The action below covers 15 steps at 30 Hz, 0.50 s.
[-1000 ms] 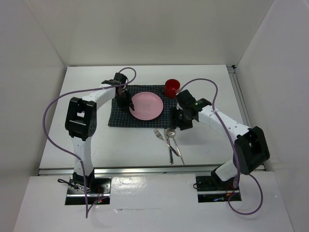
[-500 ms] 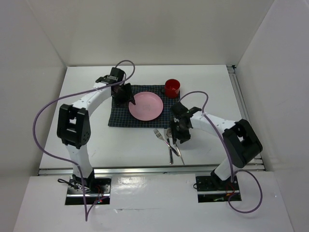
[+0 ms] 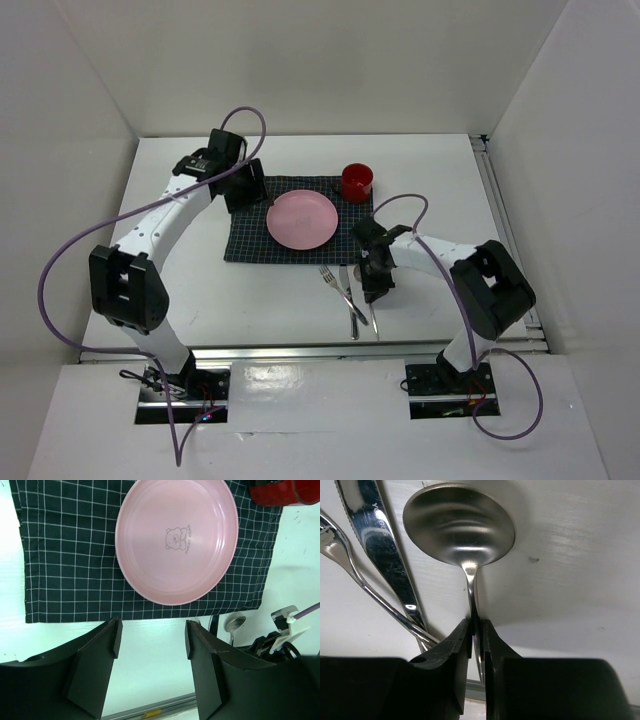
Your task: Set the dinner table for one person
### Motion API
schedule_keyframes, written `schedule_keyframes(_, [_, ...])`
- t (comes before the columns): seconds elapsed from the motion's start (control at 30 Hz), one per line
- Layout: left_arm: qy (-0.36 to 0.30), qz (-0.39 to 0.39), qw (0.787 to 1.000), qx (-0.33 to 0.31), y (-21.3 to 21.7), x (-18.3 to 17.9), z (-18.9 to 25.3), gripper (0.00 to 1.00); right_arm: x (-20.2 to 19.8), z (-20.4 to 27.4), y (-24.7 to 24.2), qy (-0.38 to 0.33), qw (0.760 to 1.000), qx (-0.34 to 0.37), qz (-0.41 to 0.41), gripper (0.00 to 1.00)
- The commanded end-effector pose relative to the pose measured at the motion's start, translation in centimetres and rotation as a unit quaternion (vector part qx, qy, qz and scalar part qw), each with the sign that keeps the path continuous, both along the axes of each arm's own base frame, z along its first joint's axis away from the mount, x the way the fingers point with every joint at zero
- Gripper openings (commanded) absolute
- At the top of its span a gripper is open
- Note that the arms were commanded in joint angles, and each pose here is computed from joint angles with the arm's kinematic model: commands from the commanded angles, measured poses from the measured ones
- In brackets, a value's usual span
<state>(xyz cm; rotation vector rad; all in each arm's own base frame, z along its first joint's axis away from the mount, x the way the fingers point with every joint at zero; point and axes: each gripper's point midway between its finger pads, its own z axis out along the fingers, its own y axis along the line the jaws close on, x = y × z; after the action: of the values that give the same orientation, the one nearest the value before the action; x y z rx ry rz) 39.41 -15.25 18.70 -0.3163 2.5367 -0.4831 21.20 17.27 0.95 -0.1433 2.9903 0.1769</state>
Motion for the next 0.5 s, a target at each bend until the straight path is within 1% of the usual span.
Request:
schedule_keyframes(0.0, [-0.011,-0.005,1.0,0.007,0.4,-1.0,1.1,0.7,0.2,-0.1,-1.1,-0.015,0.999,-0.032,-0.011,0.0])
schedule_keyframes(0.07, [-0.011,-0.005,1.0,0.007,0.4,-1.0,1.4,0.7,0.0,1.2,-1.8,-0.023,0.999,-0.042,-0.014,0.0])
schedule_keyframes(0.17, [-0.02,-0.005,1.0,0.004,0.4,-1.0,2.4,0.7,0.6,3.7,-1.6,-0.045,0.998,-0.033,-0.02,0.0])
schedule_keyframes(0.2, [-0.025,-0.005,1.0,0.003,0.4,-0.8,2.8,0.7,1.3,4.7,-1.1,-0.058,0.998,-0.023,-0.021,0.0])
schedule_keyframes(0.27, [-0.026,-0.005,1.0,0.003,0.4,-0.8,3.1,0.7,1.9,6.0,-1.3,-0.07,0.997,-0.03,-0.024,0.0])
schedule_keyframes(0.3, [-0.026,-0.005,1.0,0.003,0.4,-0.8,3.1,0.7,3.1,7.4,-0.4,-0.089,0.996,-0.016,-0.026,0.0])
schedule_keyframes(0.37, [-0.036,-0.005,0.999,0.0,0.3,-0.7,3.8,0.7,4.0,7.9,0.2,-0.093,0.995,-0.015,-0.018,0.0])
schedule_keyframes(0.4, [-0.031,-0.005,0.999,0.001,0.4,-0.9,3.7,0.7,5.4,9.2,1.0,-0.105,0.994,-0.001,-0.017,0.0])
schedule_keyframes(0.47, [-0.031,-0.005,0.999,0.001,0.4,-0.9,3.7,0.7,6.5,9.7,2.0,-0.106,0.994,0.006,-0.012,0.0])
